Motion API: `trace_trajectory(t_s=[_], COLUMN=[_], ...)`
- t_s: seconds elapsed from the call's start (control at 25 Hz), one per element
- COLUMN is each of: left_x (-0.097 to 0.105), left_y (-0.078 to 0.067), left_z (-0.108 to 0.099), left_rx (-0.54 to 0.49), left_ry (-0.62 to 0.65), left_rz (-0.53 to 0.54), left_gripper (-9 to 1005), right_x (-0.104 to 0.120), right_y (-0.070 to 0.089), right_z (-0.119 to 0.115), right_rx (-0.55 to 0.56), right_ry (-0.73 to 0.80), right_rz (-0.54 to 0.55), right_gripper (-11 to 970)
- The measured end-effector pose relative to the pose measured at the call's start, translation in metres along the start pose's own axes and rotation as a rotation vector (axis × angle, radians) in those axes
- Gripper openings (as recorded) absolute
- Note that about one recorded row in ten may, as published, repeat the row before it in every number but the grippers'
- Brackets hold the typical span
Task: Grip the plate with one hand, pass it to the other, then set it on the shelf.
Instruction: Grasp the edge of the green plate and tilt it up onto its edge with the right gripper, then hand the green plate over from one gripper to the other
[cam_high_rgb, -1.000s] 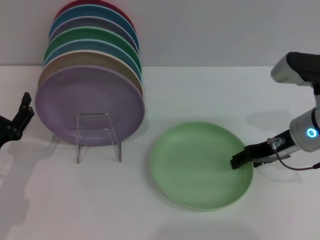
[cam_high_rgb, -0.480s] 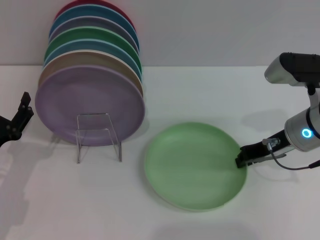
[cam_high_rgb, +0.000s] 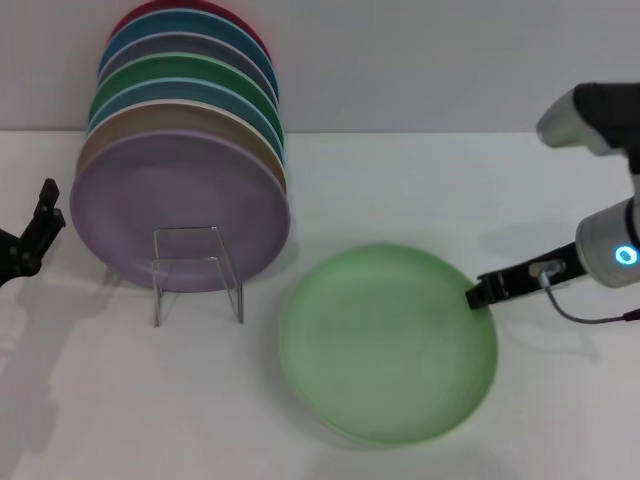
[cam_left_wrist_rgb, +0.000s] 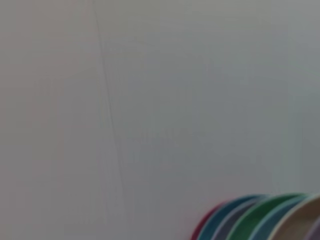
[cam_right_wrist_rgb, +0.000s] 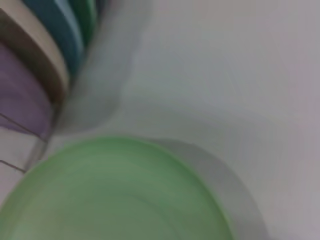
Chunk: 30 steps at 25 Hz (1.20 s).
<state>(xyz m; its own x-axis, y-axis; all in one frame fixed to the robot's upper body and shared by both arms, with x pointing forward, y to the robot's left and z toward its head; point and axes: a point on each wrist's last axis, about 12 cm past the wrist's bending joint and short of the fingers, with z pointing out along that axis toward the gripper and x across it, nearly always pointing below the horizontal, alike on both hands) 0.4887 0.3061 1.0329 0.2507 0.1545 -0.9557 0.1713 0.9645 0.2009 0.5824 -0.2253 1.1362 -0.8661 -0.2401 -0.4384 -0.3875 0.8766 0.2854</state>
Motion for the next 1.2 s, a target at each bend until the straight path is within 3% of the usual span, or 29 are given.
trace_trajectory(t_s=[0.24,0.28,0.36,0.4,0.44,0.48,0.52,0.56,0.64,0.72,0.84,0.88,1.0,1.08,1.2], left_x=[-0.017,-0.029,-0.034,-0.054,-0.054,-0.075,-0.075,-0.097,-0.107,-0.141,-0.173,-0.194,-0.206,-0.219,-0.223], left_y=[-0.006,-0.009,-0.009,-0.010,-0.010,-0.015,-0.015,-0.023,-0.026,-0.036,-0.047,-0.058,-0.068,-0.085,-0.093], left_z=[0.005,0.010,0.012,0.025,0.025,0.041,0.041,0.055,0.060,0.073,0.085,0.091,0.094,0.097,0.100], left_rx=[0.016,0.045,0.056,0.125,0.125,0.172,0.172,0.203,0.216,0.272,0.350,0.397,0.427,0.486,0.528], left_ry=[-0.108,-0.159,-0.168,-0.177,-0.177,-0.141,-0.141,-0.073,-0.041,0.026,0.106,0.147,0.189,0.254,0.281], left_rz=[-0.023,-0.054,-0.065,-0.091,-0.091,-0.098,-0.098,-0.073,-0.060,-0.032,0.003,0.034,0.066,0.119,0.125], left_gripper=[832,832,832,832,832,832,831,831,831,831,831,831,831,830,830], right_x=[0.012,0.020,0.030,0.033,0.033,0.043,0.043,0.047,0.057,0.066,0.077,0.082,0.085,0.088,0.089], right_y=[0.002,0.001,-0.001,-0.002,-0.002,-0.007,-0.007,-0.010,-0.019,-0.028,-0.040,-0.046,-0.052,-0.055,-0.053], right_z=[-0.031,-0.040,-0.049,-0.053,-0.053,-0.059,-0.059,-0.060,-0.061,-0.058,-0.050,-0.043,-0.037,-0.029,-0.025], right_rx=[-0.024,-0.004,0.025,0.036,0.036,0.056,0.056,0.066,0.093,0.109,0.117,0.109,0.106,0.101,0.084], right_ry=[-0.154,-0.209,-0.277,-0.319,-0.319,-0.416,-0.416,-0.460,-0.544,-0.605,-0.684,-0.724,-0.765,-0.825,-0.879], right_rz=[-0.107,-0.153,-0.197,-0.218,-0.218,-0.247,-0.247,-0.251,-0.252,-0.255,-0.266,-0.273,-0.293,-0.349,-0.393], right_gripper=[6,6,6,6,6,7,7,7,7,7,6,6,6,6,6])
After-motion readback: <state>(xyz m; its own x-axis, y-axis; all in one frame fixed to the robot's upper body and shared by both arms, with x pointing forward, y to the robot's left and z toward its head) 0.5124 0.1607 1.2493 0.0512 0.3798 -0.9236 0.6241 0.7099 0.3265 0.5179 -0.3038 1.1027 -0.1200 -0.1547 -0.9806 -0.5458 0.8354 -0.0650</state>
